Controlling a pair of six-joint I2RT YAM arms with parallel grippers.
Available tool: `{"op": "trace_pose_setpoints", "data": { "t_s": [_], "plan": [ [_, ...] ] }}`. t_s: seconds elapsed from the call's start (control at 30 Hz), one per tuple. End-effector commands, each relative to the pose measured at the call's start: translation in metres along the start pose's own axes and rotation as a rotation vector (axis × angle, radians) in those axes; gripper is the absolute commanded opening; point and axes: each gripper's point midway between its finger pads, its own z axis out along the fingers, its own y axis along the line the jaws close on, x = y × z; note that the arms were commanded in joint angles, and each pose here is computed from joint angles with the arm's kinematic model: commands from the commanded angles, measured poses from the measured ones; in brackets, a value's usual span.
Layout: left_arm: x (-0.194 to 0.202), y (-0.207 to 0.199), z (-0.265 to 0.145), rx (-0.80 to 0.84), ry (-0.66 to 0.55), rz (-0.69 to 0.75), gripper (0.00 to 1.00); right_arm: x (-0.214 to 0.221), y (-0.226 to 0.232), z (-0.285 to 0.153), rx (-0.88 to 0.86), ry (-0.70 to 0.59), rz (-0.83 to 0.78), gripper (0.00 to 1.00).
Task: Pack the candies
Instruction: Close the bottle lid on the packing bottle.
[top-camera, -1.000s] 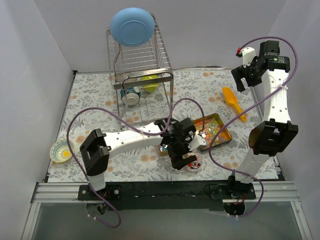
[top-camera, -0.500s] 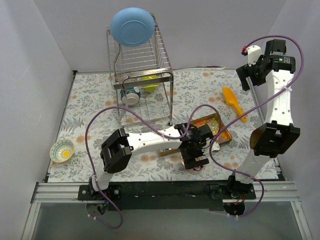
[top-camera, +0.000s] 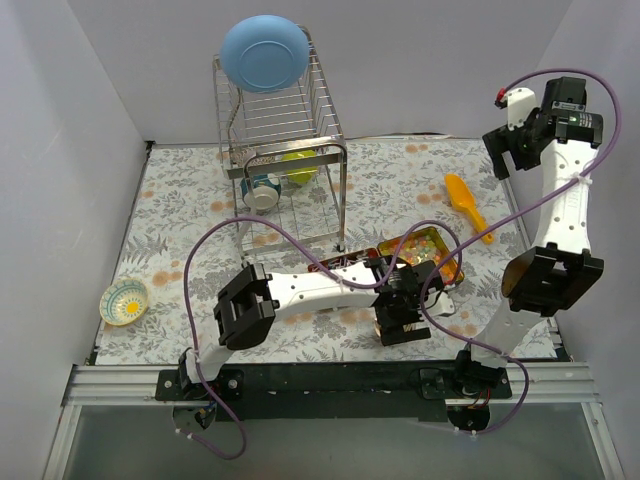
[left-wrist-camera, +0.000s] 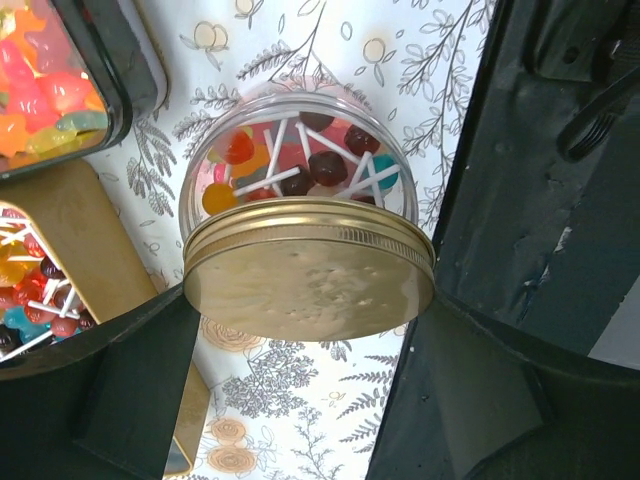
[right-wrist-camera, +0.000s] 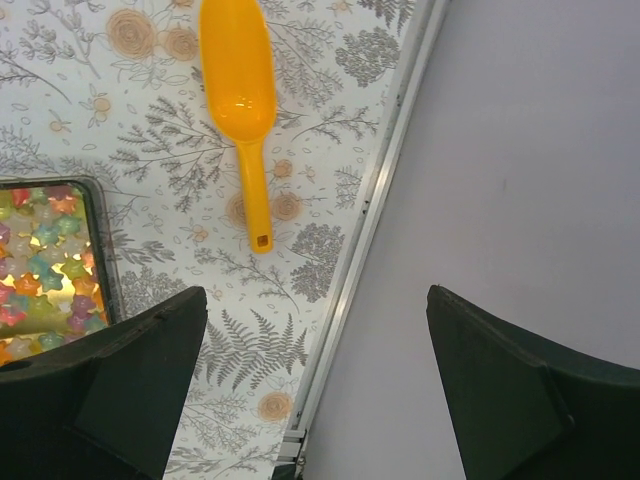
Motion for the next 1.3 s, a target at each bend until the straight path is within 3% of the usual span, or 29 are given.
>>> {"op": "trace_pose_setpoints", "data": {
  "t_s": [0.0,0.73,1.27],
  "plan": [
    [-0.018,0.002,-0.011,-0.019,-0.049,0.022,0.77,-0.007,-0.023,-0.015,0.053,-0.055,0.041,0.98],
    [-0.037,0.001,0.003,-0.023,-0.062,0.037,0.83,0.008,-0.025,-0.019,0.046,-0.036,0.067,0.98],
    [-0.06,0.005,0.014,-0.057,-0.105,0.06,0.93,0.008,-0.023,-0.014,0.025,-0.034,0.07,0.98]
  ]
}}
